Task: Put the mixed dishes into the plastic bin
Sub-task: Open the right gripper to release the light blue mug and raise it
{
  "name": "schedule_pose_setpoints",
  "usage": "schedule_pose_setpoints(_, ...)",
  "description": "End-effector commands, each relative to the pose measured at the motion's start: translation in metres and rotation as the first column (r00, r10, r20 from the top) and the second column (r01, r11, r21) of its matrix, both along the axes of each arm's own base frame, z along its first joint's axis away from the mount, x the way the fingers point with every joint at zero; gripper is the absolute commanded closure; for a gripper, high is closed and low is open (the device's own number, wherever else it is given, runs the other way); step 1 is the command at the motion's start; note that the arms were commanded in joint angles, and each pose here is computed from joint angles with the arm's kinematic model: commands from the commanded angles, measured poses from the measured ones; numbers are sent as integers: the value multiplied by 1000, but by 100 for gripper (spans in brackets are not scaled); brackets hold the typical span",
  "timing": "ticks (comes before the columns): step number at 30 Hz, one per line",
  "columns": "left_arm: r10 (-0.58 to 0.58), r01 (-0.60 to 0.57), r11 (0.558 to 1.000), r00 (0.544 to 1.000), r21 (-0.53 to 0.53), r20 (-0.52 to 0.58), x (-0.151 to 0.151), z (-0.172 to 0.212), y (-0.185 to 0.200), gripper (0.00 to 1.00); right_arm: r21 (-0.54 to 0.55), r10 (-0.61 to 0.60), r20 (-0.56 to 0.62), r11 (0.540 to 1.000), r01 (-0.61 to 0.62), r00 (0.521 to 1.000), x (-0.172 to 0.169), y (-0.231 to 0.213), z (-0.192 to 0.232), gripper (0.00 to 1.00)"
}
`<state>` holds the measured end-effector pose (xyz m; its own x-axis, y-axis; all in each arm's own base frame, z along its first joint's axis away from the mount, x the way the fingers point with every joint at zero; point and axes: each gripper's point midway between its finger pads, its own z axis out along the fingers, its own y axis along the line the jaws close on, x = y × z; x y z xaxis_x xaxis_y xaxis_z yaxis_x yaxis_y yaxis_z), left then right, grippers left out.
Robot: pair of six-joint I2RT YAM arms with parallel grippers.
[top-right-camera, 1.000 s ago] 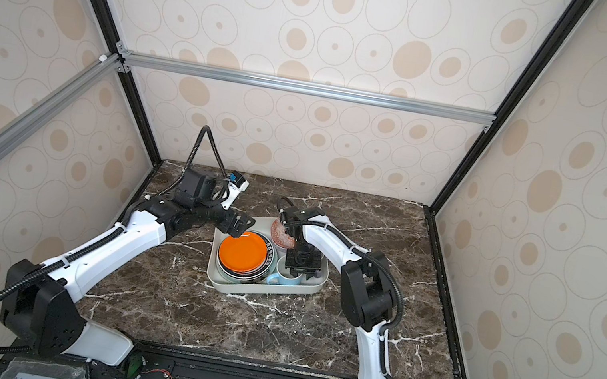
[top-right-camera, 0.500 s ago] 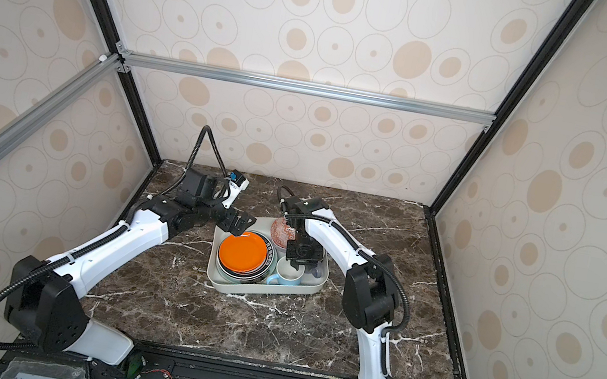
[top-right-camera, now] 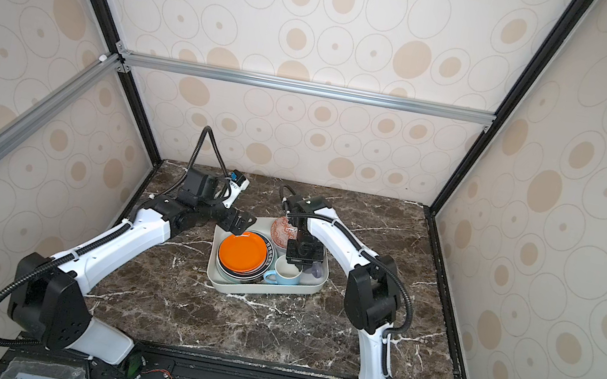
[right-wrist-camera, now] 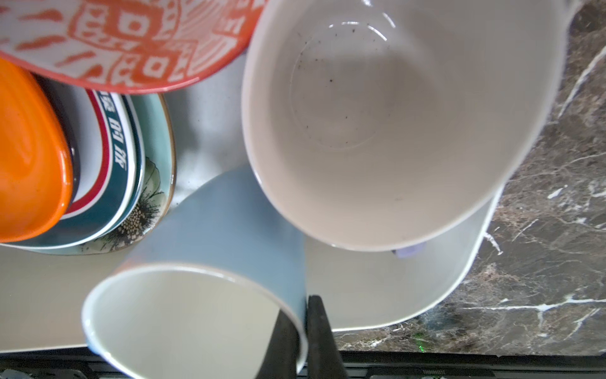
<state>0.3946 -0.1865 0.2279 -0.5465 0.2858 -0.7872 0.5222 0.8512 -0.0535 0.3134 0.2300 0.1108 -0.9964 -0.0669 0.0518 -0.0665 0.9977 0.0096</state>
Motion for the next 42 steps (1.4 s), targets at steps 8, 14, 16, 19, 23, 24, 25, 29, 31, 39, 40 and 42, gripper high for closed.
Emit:
schedule_pose_setpoints(8, 3, -3, 1000, 1000, -3, 16, 1, 8, 4, 1, 47, 10, -61, 999, -7, 998, -17, 12, -6, 98)
schedule_pose_setpoints(14, 2, -2, 1000, 1000, 0, 8, 3, 6, 3, 1, 14, 23, -56, 1000, -22, 998, -16, 7, -12, 90)
schedule_pose_setpoints(16, 2, -2, 1000, 1000, 1, 7, 5, 6, 3, 1, 3, 33, -36, 999, -33, 999, -13, 5, -6, 79)
schedule_pose_setpoints(19, 3, -3, 1000, 1000, 3, 3, 6, 5, 3, 1, -3, 48, 11, 999, -48, 999, -5, 3, 7, 66)
schedule_pose_setpoints(23, 4, -4, 1000, 1000, 4, -2, 10, 4, 2, 1, 3, 59, 51, 998, -59, 997, 4, 3, 23, 63)
schedule_pose_setpoints(24, 3, -3, 1000, 1000, 5, -3, 11, 4, 1, 1, 3, 59, 53, 998, -60, 997, 5, 3, 25, 63)
schedule_pose_setpoints(25, 4, -4, 1000, 1000, 7, -2, 12, 4, 1, 1, 2, 60, 57, 998, -60, 997, 7, 3, 29, 63)
schedule_pose_setpoints(29, 6, -6, 1000, 1000, 10, -2, 18, 4, 0, 1, 8, 59, 59, 998, -60, 996, 11, 3, 32, 69)
schedule_pose_setpoints(31, 7, -7, 1000, 1000, 11, -3, 21, 3, 1, 1, 21, 56, 40, 998, -57, 998, 11, 5, 27, 77)
schedule_pose_setpoints(39, 38, -38, 999, 999, 34, -11, 35, -4, 12, 1, 67, 55, 35, 996, -58, 998, 14, 13, 26, 79)
schedule_pose_setpoints(40, 55, -55, 998, 998, 39, -9, 38, -5, 18, 1, 72, 56, 46, 996, -59, 997, 18, 12, 30, 77)
schedule_pose_setpoints(42, 87, -87, 995, 996, 38, -4, 44, -3, 31, 1, 85, 43, 75, 995, -49, 996, 27, 7, 39, 70)
